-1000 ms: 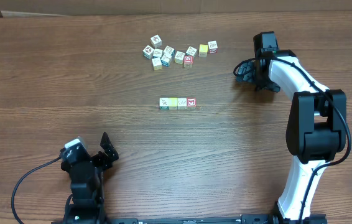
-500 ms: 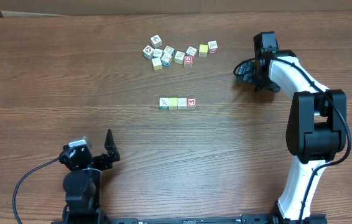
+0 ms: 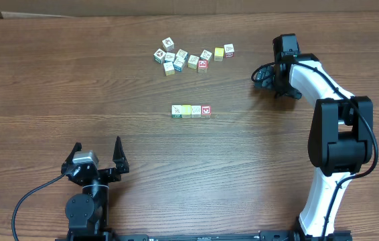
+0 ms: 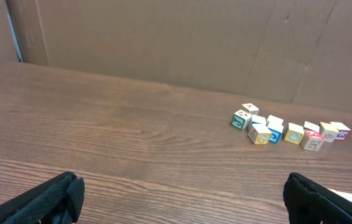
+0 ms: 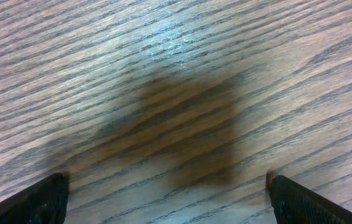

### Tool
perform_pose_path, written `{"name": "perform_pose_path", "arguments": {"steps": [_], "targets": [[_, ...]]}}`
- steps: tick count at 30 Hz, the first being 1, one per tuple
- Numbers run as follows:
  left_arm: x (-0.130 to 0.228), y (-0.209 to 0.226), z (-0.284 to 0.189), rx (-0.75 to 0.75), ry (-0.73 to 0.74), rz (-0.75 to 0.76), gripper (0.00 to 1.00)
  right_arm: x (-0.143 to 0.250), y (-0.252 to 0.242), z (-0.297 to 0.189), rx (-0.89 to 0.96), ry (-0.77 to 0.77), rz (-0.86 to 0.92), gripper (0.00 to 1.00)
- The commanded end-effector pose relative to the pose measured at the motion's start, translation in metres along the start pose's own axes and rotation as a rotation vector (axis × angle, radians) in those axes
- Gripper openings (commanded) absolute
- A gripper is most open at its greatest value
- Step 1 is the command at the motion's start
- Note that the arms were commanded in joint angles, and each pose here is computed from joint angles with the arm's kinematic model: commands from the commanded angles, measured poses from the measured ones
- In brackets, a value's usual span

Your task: Form a horizontal line

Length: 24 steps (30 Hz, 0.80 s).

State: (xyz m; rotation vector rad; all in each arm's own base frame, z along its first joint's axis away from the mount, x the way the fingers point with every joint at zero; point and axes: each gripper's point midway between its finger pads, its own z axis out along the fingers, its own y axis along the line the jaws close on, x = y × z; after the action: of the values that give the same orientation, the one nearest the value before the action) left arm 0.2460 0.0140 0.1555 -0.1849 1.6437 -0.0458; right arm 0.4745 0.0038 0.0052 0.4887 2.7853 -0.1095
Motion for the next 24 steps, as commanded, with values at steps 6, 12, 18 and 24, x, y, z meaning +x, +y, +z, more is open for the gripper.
{"name": "perform_pose_path", "arguments": {"steps": [6,12,18,24], "targets": [[-0.0004,-0.0020,-0.0007,0.009,-0.005,0.023,1.00,0.0036,-0.0054,0.0020,0.022,0.005,0.000,1.00],[-0.0007,0.0003,-0.0007,-0.005,-0.007,0.038,0.99,0.0036,-0.0054,0.0020,0.022,0.005,0.000,1.00],[-0.0013,-0.0004,-0.0007,-0.001,-0.009,0.037,1.00,0.0036,-0.0054,0.0020,0.022,0.005,0.000,1.00],[-0.0033,0.0023,-0.0007,-0.015,-0.017,0.036,1.00,0.0036,-0.0054,0.0020,0.022,0.005,0.000,1.00]]}}
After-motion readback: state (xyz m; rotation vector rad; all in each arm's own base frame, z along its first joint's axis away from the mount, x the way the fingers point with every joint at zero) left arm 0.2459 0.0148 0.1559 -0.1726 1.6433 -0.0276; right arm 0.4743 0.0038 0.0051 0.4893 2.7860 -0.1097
